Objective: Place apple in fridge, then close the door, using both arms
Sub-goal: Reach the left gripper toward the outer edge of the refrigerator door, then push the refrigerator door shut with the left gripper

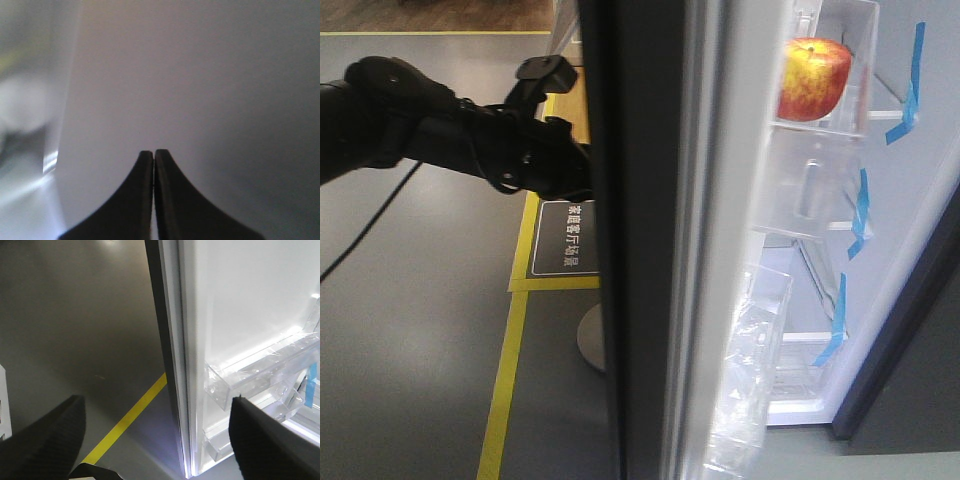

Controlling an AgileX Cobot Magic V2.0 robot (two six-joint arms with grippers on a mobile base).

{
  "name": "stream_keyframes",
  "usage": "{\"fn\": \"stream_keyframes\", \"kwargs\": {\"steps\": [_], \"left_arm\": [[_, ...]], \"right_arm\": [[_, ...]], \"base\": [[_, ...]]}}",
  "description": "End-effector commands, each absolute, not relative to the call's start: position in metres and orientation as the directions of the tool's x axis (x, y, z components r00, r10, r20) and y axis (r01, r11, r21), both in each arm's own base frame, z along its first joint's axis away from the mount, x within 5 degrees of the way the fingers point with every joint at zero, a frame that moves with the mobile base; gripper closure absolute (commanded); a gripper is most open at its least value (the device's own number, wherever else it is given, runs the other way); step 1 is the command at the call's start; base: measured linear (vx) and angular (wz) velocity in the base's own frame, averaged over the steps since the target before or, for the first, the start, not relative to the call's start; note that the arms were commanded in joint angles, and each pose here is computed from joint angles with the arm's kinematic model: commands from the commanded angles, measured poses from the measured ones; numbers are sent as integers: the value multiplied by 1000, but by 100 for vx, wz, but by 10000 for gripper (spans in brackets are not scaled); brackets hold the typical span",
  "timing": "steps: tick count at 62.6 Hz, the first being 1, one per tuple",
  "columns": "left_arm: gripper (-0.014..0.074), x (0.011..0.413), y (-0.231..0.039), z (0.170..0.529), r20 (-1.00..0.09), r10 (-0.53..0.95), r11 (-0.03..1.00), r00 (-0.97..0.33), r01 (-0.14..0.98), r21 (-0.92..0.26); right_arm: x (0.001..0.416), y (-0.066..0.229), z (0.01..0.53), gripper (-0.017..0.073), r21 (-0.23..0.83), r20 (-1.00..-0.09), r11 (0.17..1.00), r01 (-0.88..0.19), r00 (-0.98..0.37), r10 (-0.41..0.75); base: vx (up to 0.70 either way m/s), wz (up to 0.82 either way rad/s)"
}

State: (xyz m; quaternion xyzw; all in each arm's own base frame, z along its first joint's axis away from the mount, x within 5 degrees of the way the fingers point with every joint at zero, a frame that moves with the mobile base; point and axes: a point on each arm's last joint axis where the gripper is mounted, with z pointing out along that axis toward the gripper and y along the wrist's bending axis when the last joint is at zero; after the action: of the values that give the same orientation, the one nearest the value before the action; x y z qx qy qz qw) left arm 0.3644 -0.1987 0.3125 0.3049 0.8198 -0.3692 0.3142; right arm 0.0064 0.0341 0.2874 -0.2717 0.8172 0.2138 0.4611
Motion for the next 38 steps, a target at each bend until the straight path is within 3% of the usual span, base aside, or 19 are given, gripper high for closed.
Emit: {"fn": "stream_keyframes", "kwargs": {"steps": [1,22,38], "left_arm": [[600,342,-224,349,-818,201,466,-539,787,-404],[600,313,-298,331,-820,197,387,-537,811,-438],[600,303,-314,323,-823,238,378,-515,830,-411]], "right_arm": [[9,35,298,-2,105,-899,763,-638,-388,-201],[9,35,298,-2,105,-899,763,-638,-388,-201],[9,35,298,-2,105,-899,763,-638,-388,-201]], "base": [[0,0],[0,0],[0,0]]}}
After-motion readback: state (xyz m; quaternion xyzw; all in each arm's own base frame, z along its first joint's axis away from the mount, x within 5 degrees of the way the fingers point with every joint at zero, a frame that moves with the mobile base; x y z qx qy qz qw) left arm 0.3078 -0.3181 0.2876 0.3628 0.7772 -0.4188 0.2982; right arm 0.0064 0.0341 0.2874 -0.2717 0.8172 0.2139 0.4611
